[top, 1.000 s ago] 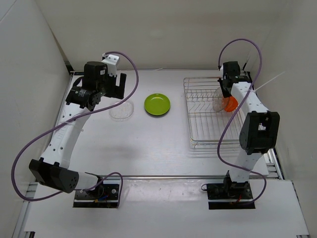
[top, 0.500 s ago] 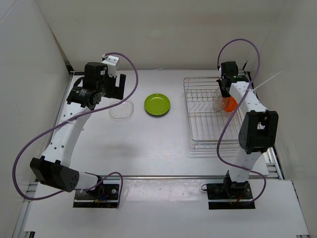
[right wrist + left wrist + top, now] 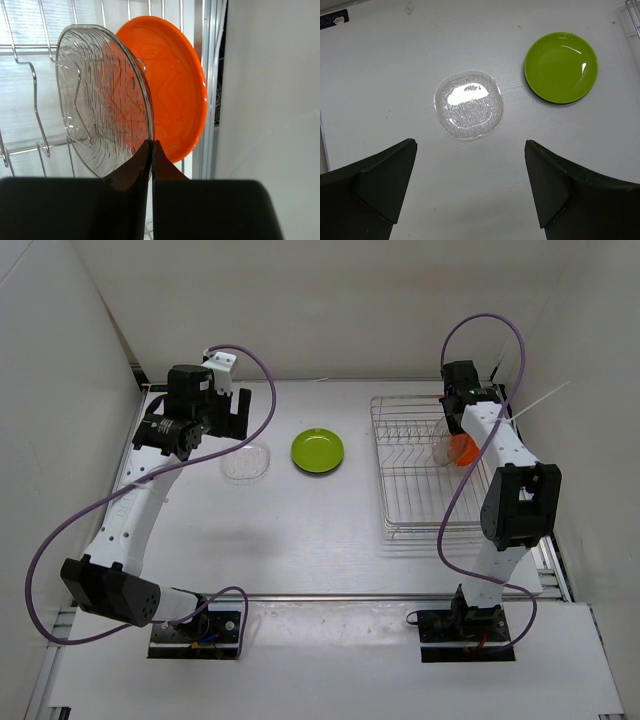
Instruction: Unload the plates from the dish rack
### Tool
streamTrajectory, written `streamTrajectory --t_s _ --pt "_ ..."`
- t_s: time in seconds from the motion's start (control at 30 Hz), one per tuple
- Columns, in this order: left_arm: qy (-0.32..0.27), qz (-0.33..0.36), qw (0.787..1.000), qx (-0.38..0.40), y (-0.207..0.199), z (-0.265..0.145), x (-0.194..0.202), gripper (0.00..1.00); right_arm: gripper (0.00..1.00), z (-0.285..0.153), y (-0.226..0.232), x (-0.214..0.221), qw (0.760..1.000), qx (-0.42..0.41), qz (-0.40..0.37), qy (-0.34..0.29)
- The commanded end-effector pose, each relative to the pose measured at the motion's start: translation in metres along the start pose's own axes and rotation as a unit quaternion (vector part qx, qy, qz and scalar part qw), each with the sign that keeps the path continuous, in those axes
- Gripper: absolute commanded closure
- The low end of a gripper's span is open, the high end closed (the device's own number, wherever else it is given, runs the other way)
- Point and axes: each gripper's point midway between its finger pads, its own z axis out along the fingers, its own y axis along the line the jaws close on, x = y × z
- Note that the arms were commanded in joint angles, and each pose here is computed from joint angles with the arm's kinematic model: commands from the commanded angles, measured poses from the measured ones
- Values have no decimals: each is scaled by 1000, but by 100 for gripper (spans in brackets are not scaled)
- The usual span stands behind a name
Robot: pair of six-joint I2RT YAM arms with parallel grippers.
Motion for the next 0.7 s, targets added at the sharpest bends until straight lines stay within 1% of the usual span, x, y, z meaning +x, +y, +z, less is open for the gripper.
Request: streamTrajectory --t_s 0.0,0.13,0.27,0.37,0.4,0.43,0.47,0.53,0.6,0.63,0.67 --pt "-16 -9 1000 3 0 -3 -8 0 100 -27 -25 -23 998 42 22 -33" --pt "-16 -9 1000 7 -2 -3 -8 0 100 -43 -36 -27 996 76 14 -41" --pt "-22 -9 1000 18 -5 -2 -14 0 100 -84 -62 -45 990 115 19 -83" --pt "-12 -8 999 31 -9 1 -13 0 100 -117 -65 -55 986 112 17 -118" --pt "-17 -8 999 38 -12 -1 -17 0 100 -122 -70 -55 985 118 22 -123" --pt "-5 -13 999 43 -14 4 -12 0 100 -134 -71 -57 984 117 21 -136" --pt "-11 -13 998 52 -17 2 -16 0 100 -140 -75 -60 982 119 27 -144" --pt "-7 -13 998 63 -21 5 -14 0 100 -156 -78 -62 979 129 19 -154" --pt "-9 -10 996 83 -31 9 -20 0 100 -177 -74 -68 976 120 21 -181" --pt "-14 -7 995 98 -38 8 -23 0 100 -182 -71 -67 976 116 18 -184" --pt "-10 0 990 138 -55 10 -21 0 100 -187 -69 -66 976 112 14 -187"
